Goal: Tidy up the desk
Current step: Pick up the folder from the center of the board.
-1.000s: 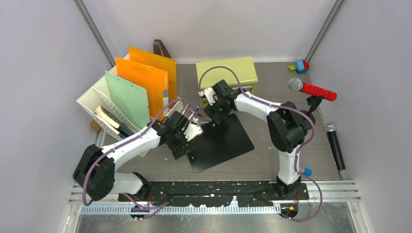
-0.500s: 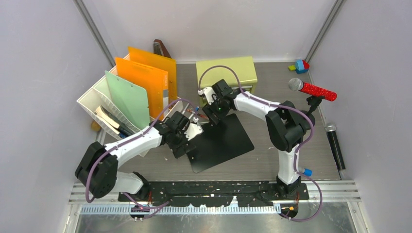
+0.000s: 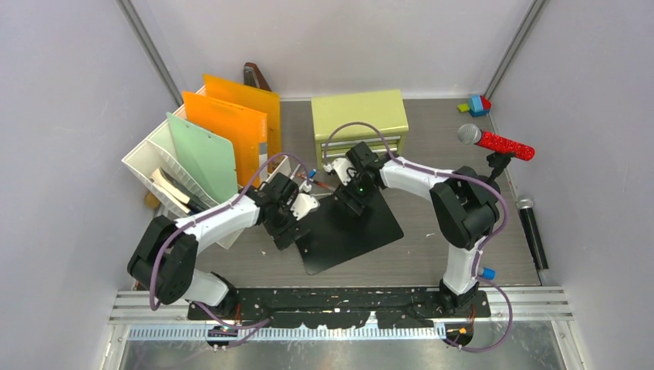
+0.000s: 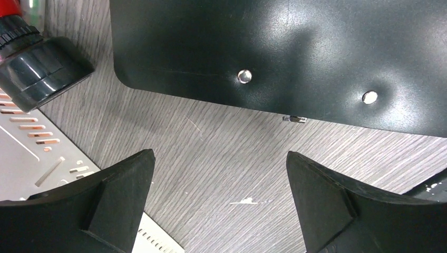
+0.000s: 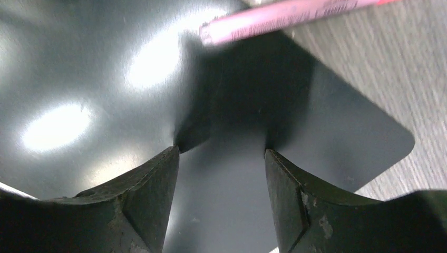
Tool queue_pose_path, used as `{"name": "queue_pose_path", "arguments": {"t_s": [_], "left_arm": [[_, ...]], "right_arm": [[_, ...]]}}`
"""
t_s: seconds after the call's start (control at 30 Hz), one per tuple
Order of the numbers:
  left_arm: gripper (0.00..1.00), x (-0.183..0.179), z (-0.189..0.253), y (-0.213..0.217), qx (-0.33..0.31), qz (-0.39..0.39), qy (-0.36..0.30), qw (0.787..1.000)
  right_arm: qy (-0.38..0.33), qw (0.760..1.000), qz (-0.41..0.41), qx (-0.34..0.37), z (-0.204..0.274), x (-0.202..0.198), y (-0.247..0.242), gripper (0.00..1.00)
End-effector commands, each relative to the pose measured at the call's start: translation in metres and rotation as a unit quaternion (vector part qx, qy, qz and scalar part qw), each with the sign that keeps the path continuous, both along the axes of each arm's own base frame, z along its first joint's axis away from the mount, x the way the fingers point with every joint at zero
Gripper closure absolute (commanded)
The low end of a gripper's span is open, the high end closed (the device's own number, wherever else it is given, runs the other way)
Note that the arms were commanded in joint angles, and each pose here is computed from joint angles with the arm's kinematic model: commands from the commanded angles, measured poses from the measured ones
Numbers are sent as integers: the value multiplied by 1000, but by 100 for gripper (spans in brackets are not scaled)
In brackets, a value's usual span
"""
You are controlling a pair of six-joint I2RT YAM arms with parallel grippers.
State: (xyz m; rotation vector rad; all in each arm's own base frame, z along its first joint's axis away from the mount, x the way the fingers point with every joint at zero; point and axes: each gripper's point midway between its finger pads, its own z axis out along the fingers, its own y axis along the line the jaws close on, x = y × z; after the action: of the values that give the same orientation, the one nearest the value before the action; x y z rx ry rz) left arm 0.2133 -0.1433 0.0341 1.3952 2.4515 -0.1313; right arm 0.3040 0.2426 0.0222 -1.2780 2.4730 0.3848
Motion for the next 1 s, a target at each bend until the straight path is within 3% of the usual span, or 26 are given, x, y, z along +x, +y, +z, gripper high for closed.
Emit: {"name": "queue_pose_path", "arguments": {"t_s": [0.0,0.27,0.6,0.97], "left_arm": [[0,14,14,-16,-44,16,-3,999],[0,29,16,-25,-82,60,17,995],[0,16,21,-42,-183,128,173,959],[0,18,20,-60,-224,137,198,944]], "right_arm": [[9,998,22,-56,-2,-25,-34,34],[19,991,52,-123,-18,-57,-75,37],[33,987,58,-144,-25,-81,-94,39],[28,991,50,-122,-17,-76,-82,39]]}}
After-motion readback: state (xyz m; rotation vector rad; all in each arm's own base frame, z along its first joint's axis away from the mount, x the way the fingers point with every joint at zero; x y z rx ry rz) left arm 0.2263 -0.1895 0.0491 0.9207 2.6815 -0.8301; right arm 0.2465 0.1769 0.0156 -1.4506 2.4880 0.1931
